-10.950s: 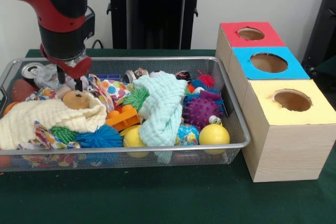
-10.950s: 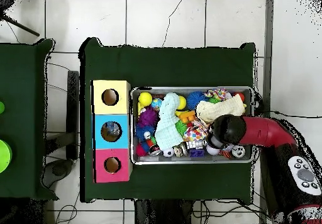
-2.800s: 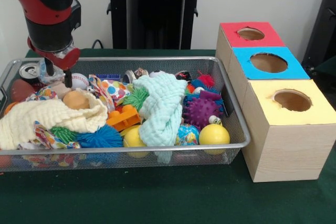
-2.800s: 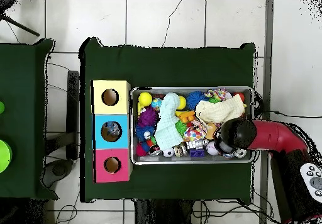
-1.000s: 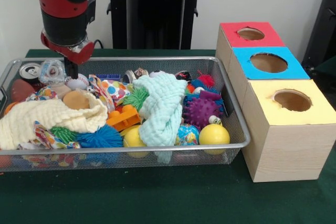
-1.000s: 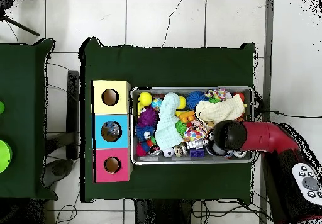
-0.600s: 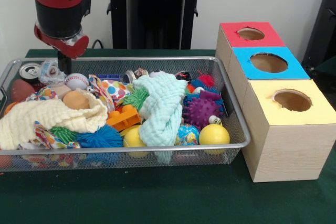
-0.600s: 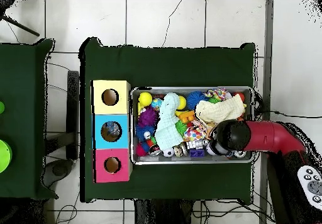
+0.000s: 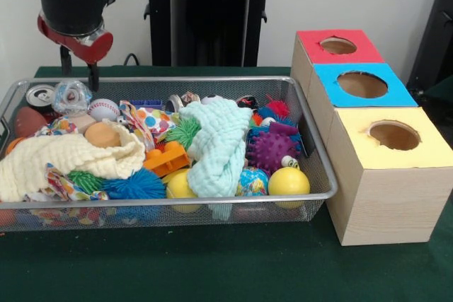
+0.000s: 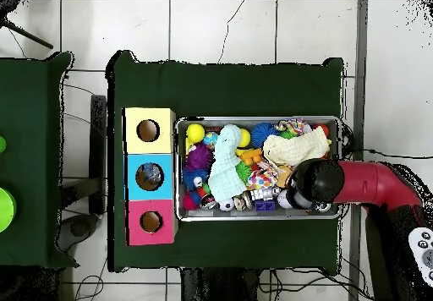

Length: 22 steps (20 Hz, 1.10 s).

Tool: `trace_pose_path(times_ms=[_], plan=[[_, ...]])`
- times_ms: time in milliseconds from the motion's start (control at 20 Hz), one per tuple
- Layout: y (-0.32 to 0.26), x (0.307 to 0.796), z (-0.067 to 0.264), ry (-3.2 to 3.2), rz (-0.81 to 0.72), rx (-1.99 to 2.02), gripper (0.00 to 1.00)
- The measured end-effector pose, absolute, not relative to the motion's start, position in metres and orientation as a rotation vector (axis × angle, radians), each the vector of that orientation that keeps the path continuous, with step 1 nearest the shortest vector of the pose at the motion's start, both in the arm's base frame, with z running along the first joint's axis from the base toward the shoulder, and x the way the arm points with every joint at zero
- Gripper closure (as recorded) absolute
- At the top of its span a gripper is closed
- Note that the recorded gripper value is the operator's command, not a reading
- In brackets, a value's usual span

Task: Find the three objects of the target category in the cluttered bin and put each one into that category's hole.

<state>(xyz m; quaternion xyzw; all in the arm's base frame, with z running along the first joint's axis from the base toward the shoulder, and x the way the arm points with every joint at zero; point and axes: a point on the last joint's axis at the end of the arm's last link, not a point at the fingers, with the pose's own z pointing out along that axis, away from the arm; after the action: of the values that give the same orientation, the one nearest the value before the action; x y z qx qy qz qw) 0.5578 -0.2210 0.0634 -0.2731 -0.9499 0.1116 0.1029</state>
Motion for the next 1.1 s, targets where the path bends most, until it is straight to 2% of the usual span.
trace_pose_path(times_ms=[450,1100], plan=[[-0.227,0.558,0.069,-2.760,0.259,-0.875,0.00],[-0.252,0.532,0.027,-2.677,0.159,-0.937,0.00]])
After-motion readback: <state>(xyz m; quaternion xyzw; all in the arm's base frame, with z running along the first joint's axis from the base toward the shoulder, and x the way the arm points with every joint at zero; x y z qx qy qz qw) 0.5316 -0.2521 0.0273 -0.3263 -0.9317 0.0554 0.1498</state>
